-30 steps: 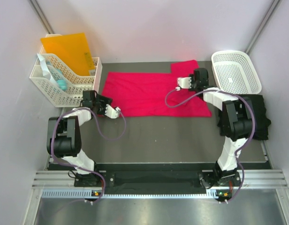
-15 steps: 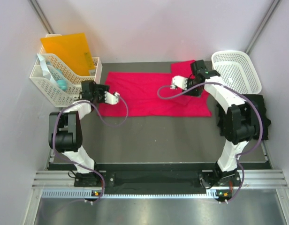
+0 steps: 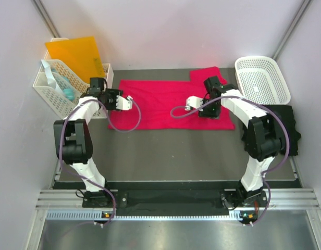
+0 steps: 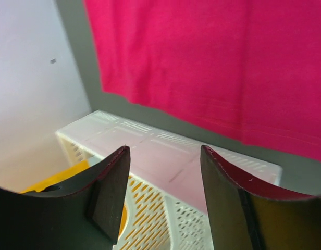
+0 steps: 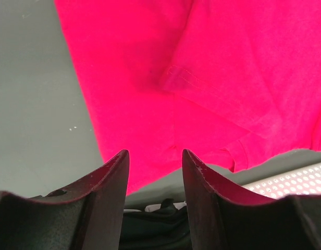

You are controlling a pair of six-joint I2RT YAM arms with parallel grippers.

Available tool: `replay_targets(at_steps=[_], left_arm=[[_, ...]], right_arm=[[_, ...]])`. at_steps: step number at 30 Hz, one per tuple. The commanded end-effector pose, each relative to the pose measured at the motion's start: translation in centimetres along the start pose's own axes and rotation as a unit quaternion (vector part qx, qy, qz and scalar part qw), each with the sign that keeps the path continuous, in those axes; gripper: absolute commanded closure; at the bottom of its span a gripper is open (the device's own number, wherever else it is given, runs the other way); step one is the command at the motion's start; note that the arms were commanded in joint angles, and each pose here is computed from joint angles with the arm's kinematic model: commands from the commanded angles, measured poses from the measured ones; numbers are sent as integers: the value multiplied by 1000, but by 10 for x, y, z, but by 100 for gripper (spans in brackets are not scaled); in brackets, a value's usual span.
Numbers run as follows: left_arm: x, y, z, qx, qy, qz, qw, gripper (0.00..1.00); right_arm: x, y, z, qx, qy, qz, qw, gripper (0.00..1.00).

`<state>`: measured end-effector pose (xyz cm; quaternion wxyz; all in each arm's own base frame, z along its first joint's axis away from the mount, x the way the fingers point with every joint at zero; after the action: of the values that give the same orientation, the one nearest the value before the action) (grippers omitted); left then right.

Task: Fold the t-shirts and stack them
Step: Fold the tshirt

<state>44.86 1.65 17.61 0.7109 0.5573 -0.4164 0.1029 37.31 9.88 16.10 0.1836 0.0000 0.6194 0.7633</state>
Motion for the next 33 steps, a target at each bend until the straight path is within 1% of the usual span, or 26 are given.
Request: replay_targets(at_steps=[1,3,4,7,8,15,18,19,21,22,23,28,30,31,32,33], left_arm=[[-22,-1,16,-60,11,-72,996,39],[-29,-5,17,-61,5,-78,995,42],[-31,-6,18,-58,4,-80,995,46],[-39,-9,17,-46,3,-71,996,62],[-40,-10,16,-43,5,-68,997,64],[-50,-14,17,-39,13,-71,997,64],[-50,-14,18,-39,16,-69,997,67],[-49,-14,17,-37,16,-66,997,72],[-49,-14,17,-36,18,-64,997,86],[-49,-15,16,-33,18,-63,997,98],[-50,-16,16,-34,19,-65,997,100],[-52,-16,16,-32,22,-64,997,100],[-52,-17,16,-32,21,-63,997,100],[-52,-17,16,-31,21,-64,997,100],[-52,-17,16,-32,22,-64,997,100],[-52,-17,16,-31,20,-64,997,100]], right_arm=[[5,1,8,-11,0,-5,1000,55],[5,-3,13,-14,5,-14,1000,55],[4,-4,16,-17,4,-20,1000,55],[-1,-8,24,-27,0,-40,999,55],[-3,-11,27,-29,-1,-44,999,55],[-8,-26,49,-47,4,-65,997,55],[-11,-36,52,-49,-1,-70,996,56],[-12,-41,52,-47,-2,-69,997,56],[-16,-45,53,-48,-6,-77,996,56],[-16,-50,53,-47,-6,-75,996,56],[-20,-51,53,-42,-7,-88,995,57],[-28,-60,54,-39,-18,-99,994,57],[-29,-61,55,-39,-18,-102,994,60],[-30,-63,53,-35,-19,-101,994,67],[-30,-64,53,-36,-19,-103,994,72],[-30,-64,54,-36,-18,-104,994,83]])
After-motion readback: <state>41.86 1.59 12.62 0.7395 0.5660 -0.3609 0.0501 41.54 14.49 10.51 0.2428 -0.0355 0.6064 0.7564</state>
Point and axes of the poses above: each gripper's point midway between its finger pads, its own y axis back along the fingers, its own x axis along the line the jaws close on, z = x × y, the point moved 7 cm from there along y, back along the fingers, and after that the axes turned 13 degrees about -y, right-handed, at the moved point
